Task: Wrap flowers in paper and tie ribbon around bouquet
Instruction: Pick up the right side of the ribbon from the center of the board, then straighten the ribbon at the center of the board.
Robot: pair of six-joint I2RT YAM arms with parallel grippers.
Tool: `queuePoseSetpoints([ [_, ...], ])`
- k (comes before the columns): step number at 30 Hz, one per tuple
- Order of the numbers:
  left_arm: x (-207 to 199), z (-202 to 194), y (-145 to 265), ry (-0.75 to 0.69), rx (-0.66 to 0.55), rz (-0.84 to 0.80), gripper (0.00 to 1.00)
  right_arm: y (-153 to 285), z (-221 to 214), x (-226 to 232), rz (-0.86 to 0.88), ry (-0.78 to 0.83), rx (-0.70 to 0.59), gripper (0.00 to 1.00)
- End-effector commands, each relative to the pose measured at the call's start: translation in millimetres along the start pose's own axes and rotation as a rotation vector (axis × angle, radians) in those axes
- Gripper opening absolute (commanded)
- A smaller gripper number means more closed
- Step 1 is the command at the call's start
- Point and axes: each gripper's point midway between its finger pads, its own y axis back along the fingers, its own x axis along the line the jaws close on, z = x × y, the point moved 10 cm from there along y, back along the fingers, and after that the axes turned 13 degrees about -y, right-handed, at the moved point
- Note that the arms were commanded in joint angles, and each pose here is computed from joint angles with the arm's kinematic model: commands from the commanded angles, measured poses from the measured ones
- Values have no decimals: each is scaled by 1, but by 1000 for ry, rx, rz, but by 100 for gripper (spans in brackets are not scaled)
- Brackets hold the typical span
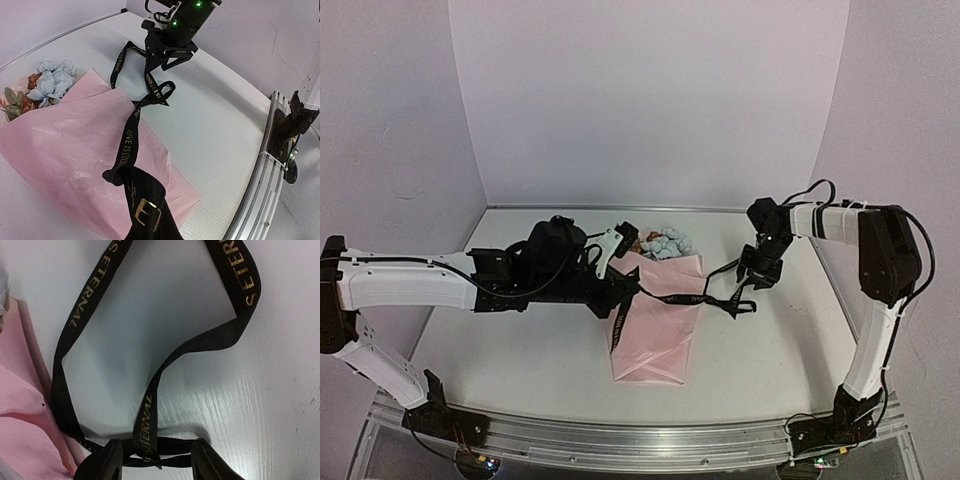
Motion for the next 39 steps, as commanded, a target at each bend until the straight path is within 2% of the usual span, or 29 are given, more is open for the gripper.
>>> queuePoseSetpoints([
  [1,1,13,10,7,-35,17,0,-9,9,6,-38,-46,-43,47],
  [7,4,19,13,4,-54,70,0,-34,11,8,-55,-84,-15,42],
  [11,6,24,16,2,-69,100,0,-38,13,9,-55,-93,-16,19],
  [13,10,30,22,11,-99,147,0,-30,16,10,-40,-94,-30,4],
  [14,12,33,27,16,-118,177,0,-24,18,10,-31,-94,-41,0],
  [22,44,70,105,65,-294,615,0,87,36,-18,-25,-35,-209,0],
  [27,70,80,159,154,-323,959,0,155,36,-61,-85,-59,-311,0],
  [31,88,71,204,275,-307,1231,0,200,24,-95,-144,-53,-397,0],
  [35,91,54,241,346,-302,1388,0,237,4,-119,-197,-24,-475,0],
  [39,86,42,268,392,-324,1380,0,267,-17,-138,-229,16,-547,0],
])
